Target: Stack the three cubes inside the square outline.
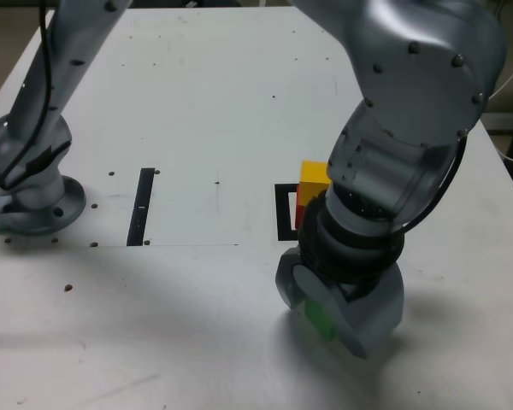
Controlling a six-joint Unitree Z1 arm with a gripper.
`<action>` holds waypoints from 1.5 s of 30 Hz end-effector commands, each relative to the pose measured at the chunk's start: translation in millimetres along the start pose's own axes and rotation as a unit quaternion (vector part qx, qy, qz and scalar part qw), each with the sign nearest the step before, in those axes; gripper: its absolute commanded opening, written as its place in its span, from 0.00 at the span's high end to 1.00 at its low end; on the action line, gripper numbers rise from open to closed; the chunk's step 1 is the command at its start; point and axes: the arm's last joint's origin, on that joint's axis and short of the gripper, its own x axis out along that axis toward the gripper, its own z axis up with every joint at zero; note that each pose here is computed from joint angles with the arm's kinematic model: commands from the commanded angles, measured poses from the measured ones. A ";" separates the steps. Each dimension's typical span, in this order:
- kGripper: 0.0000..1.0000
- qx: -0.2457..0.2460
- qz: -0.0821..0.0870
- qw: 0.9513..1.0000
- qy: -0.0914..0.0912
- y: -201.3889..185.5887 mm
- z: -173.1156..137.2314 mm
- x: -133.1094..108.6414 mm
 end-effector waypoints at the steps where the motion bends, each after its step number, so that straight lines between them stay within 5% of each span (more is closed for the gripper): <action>1: 0.49 -0.003 0.003 1.000 0.001 -0.4 1.6 1.1; 7: 0.66 -0.004 0.009 1.000 0.002 -0.7 1.2 0.4; 28: 0.67 -0.005 0.006 1.000 0.007 -1.4 -0.8 -2.8; 37: 0.67 -0.021 0.015 1.000 0.003 4.2 -21.9 -39.9; 45: 0.67 -0.063 0.003 0.998 -0.004 24.3 -51.6 -64.6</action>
